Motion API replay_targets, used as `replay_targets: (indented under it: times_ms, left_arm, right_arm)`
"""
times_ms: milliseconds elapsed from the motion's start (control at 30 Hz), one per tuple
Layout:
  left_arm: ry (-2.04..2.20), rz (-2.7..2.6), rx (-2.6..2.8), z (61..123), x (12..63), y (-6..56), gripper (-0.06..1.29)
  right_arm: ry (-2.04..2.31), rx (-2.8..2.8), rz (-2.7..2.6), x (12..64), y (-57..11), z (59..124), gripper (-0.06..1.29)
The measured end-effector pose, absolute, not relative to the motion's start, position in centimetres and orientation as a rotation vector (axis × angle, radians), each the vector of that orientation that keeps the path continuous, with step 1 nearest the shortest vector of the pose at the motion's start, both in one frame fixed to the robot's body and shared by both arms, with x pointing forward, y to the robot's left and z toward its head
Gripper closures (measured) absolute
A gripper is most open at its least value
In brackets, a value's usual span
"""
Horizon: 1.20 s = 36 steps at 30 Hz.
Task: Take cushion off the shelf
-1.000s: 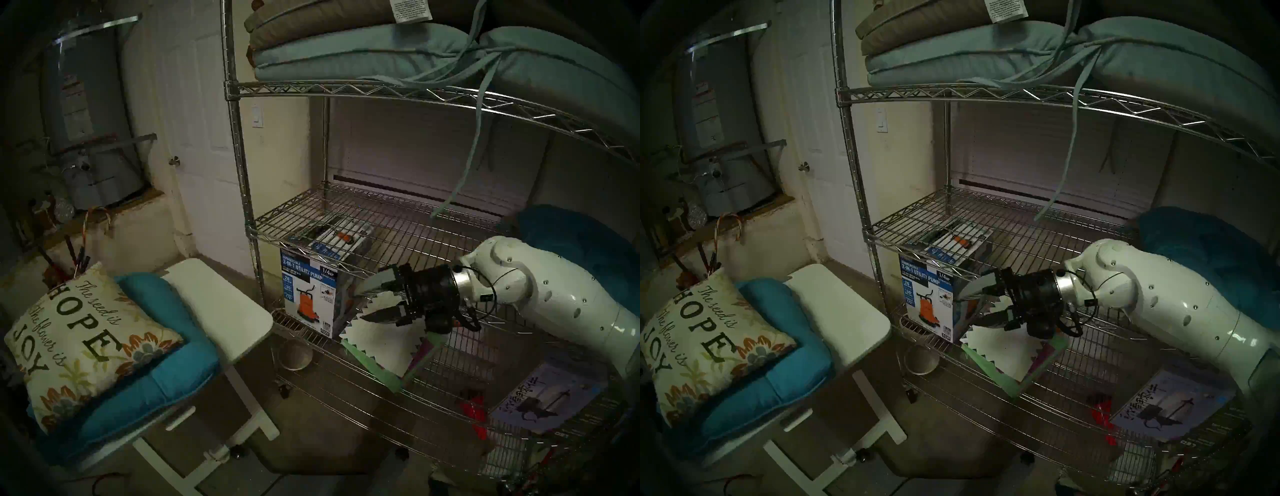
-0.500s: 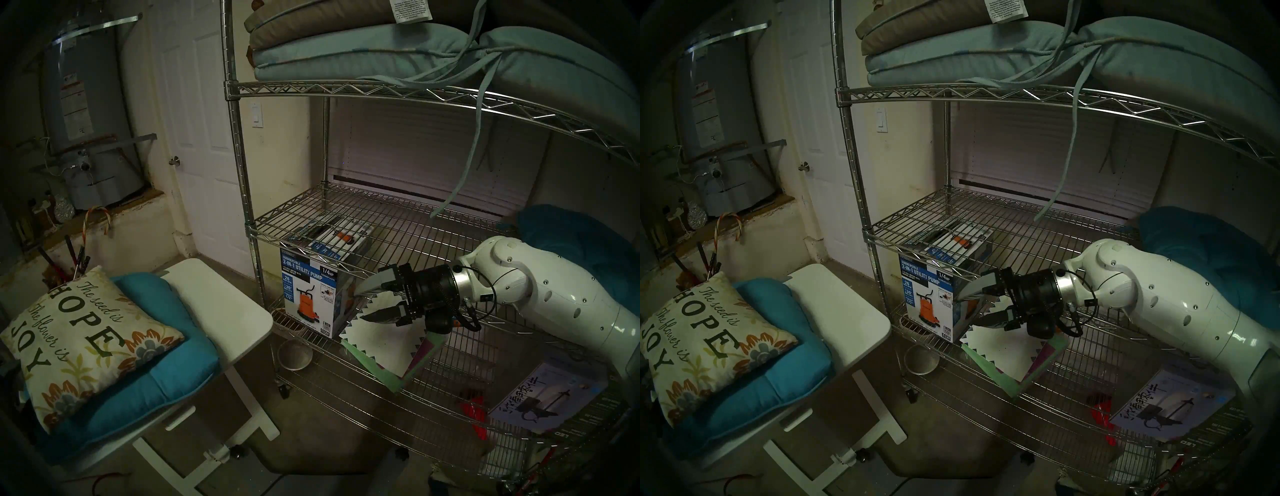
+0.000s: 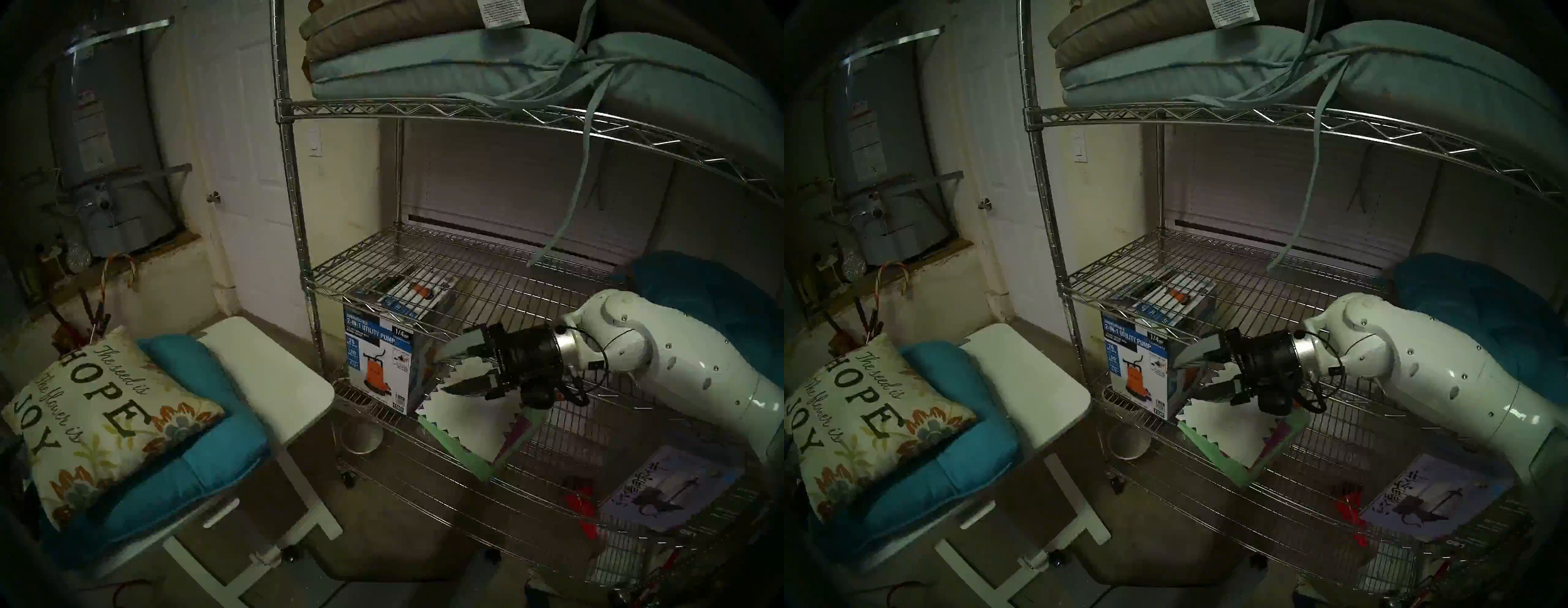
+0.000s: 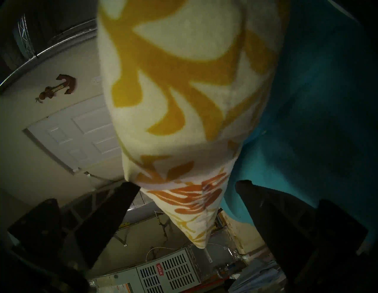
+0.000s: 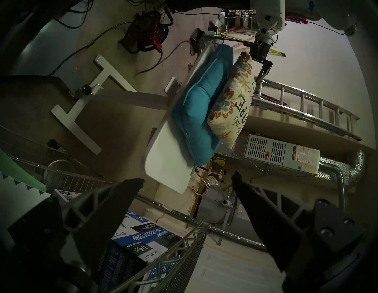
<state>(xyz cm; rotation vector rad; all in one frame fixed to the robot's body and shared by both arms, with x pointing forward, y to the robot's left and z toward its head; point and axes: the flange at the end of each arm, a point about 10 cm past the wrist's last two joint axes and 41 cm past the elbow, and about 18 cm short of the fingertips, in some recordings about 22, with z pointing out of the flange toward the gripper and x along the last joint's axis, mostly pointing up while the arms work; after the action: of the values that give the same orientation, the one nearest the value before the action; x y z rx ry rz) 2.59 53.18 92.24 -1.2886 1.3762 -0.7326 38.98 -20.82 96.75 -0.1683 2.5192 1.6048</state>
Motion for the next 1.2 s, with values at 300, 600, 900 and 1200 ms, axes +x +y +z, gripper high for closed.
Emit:
replay_targets:
  times_ms: [300,600,900,1200]
  left_arm:
    - [1.381,-0.732,-1.288,92.8,2.0,52.8,-0.03]
    - [1.371,-0.729,-1.303,93.3,0.4,52.3,-0.03]
    - [1.346,-0.719,-1.307,94.0,-1.6,51.9,-0.03]
    - [1.297,-0.74,-1.233,96.7,-1.5,51.0,-0.03]
  right_arm:
    - [2.519,-0.168,1.605,39.0,-20.8,96.7,-0.01]
    - [2.519,-0.169,1.605,39.0,-20.8,96.8,-0.01]
    - [2.52,-0.169,1.605,39.0,-20.8,96.8,-0.01]
    - [2.52,-0.17,1.604,38.9,-20.8,96.7,-0.01]
